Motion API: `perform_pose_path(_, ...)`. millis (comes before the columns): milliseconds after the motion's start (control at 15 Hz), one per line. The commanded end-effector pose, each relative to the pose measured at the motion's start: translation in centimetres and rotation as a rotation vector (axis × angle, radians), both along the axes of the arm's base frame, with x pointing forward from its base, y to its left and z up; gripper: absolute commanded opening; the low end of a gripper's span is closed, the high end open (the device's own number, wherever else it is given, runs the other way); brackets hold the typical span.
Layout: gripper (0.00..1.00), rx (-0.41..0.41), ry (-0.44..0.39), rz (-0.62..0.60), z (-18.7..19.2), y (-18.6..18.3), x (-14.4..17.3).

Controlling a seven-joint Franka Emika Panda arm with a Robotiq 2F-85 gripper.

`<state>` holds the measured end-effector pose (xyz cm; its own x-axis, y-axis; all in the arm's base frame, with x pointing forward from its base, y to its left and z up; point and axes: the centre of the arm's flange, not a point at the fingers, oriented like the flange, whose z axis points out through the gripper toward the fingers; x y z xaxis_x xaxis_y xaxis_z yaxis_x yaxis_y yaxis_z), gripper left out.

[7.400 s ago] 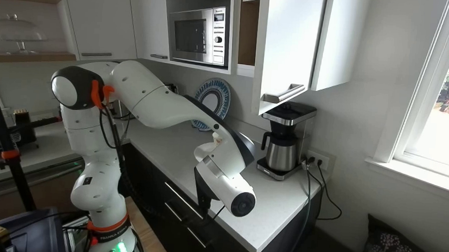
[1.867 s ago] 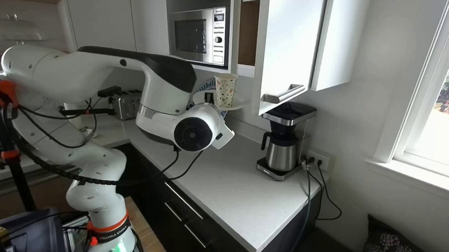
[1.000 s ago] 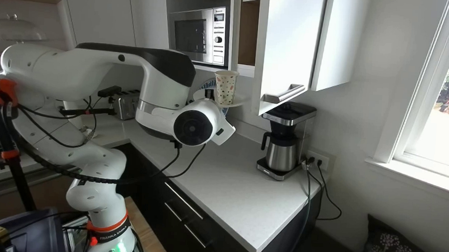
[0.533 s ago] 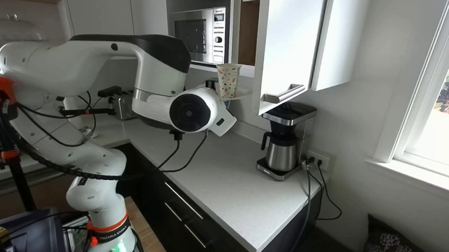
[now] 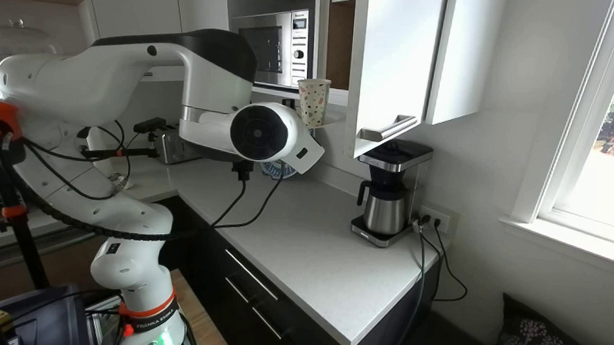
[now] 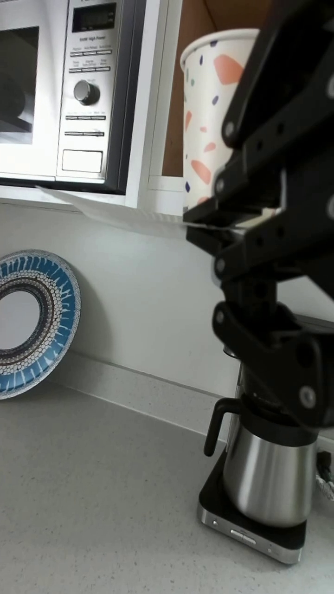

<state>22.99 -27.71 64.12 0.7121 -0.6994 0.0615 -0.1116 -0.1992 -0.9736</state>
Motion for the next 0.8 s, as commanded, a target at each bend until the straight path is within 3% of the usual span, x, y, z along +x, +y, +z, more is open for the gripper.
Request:
perform_pose_path(0,0.02,0.002,0.011,-0.016,1.4,0.2,0.5)
perform_pose_path(667,0.02,-0.022,0.003,-0.032,3.9,0.6,1.3)
perform_pose_path(733,0.06,-0.032,0.001,-0.015,3.1,0.4,0.7)
